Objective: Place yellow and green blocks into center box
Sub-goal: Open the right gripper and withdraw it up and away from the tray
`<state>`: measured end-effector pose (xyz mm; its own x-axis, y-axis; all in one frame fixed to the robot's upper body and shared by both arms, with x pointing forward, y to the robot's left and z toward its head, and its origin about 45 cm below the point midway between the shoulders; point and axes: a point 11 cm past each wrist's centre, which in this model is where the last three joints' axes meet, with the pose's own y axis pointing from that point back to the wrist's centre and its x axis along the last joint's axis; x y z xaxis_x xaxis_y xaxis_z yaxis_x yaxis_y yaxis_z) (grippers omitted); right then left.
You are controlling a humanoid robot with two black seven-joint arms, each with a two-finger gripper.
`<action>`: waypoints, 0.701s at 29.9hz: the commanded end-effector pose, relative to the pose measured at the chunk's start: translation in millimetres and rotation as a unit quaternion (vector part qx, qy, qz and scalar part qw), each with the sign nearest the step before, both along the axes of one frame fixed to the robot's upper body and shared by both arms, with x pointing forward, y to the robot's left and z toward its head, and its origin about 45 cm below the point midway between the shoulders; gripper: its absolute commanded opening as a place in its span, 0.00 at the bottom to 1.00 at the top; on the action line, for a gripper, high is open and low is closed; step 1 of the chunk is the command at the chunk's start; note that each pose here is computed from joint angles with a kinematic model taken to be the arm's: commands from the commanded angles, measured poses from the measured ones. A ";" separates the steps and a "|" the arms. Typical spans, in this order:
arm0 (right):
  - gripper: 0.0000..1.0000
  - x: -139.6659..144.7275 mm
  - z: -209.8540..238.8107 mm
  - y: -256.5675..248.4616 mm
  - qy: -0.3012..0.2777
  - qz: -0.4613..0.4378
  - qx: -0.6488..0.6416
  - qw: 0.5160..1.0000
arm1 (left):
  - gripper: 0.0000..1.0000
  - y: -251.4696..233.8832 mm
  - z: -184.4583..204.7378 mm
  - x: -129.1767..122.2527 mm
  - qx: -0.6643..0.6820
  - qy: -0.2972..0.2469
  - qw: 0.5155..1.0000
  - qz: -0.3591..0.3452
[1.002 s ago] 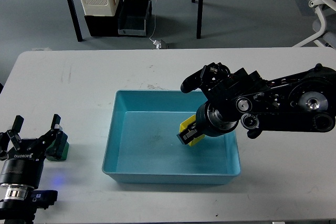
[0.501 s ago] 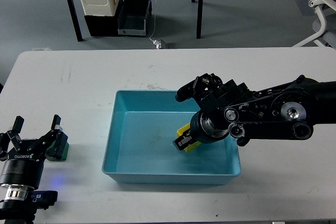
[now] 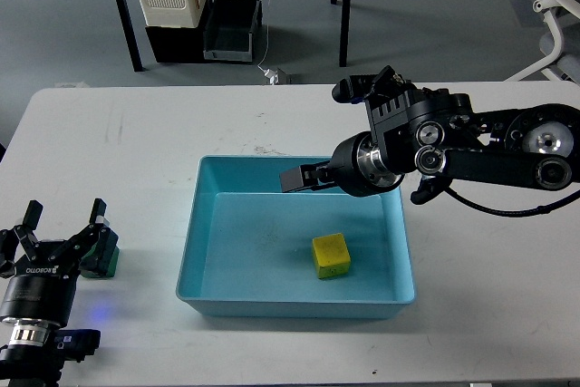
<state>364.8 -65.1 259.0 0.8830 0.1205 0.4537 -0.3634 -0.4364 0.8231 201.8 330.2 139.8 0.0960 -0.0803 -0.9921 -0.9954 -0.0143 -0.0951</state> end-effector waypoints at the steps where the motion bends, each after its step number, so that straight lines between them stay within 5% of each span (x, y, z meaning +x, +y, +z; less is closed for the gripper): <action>1: 1.00 16.2 24.7 -13.1 0.000 -0.045 0.049 0.998 | 1.00 0.3 0.1 0.0 0.000 0.000 1.000 0.001; 11: 1.00 74.1 75.7 -44.8 0.012 -0.192 0.242 0.951 | 1.00 0.4 0.4 0.5 0.000 -0.001 1.000 0.001; 17: 1.00 96.7 70.1 -88.4 0.119 -0.309 0.420 0.845 | 1.00 0.0 1.4 2.0 0.000 -0.003 1.000 0.000; 21: 1.00 101.5 87.2 -118.4 0.135 -0.327 0.521 0.777 | 1.00 -0.1 -0.8 3.4 -0.001 -0.001 1.000 0.000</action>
<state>462.6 -158.4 335.1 0.7272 -0.6812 -0.0847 -0.6165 -0.7023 0.3560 204.1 330.2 141.2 0.1023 -0.0801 -0.9915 -0.9947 -0.0138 -0.1015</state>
